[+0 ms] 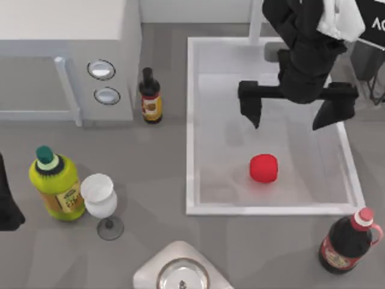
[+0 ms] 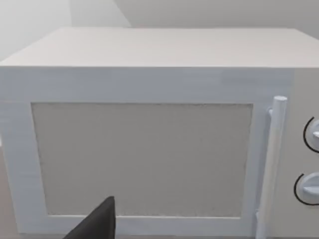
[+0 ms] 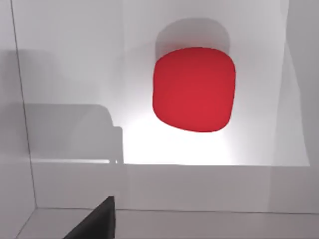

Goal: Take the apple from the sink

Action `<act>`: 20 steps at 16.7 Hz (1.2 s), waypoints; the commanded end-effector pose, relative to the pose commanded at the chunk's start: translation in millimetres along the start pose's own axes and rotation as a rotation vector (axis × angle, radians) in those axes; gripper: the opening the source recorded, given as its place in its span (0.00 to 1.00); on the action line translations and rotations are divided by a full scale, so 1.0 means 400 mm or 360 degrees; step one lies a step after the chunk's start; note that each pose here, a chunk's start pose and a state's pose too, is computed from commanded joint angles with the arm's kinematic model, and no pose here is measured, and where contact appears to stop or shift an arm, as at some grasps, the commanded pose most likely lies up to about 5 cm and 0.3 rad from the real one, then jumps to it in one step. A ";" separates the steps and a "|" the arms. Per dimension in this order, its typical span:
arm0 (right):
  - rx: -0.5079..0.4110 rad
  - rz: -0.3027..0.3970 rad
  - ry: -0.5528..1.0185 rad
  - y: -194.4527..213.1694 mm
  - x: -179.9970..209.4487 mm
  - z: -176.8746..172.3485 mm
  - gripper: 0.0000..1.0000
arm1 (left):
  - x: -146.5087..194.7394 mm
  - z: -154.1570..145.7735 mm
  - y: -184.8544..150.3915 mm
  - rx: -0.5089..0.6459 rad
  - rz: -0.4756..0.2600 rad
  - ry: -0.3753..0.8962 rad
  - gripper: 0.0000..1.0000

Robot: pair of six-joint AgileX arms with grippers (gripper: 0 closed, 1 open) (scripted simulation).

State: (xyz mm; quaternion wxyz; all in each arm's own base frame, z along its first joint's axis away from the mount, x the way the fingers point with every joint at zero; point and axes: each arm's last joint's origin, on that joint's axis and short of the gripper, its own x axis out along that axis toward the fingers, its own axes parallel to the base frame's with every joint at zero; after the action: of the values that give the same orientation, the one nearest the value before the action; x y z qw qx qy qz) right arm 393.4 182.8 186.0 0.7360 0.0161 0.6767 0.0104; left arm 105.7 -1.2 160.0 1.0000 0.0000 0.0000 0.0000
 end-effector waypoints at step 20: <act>0.0004 -0.0047 0.0107 0.039 0.383 0.008 1.00 | 0.000 0.000 0.000 0.0000 0.0000 0.0000 1.00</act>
State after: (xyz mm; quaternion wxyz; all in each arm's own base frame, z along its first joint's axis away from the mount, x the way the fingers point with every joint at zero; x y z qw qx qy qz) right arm 409.4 204.1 34.4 0.7129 0.0067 0.7013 -0.0008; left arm 105.7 -1.2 160.0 1.0000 0.0000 0.0000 0.0000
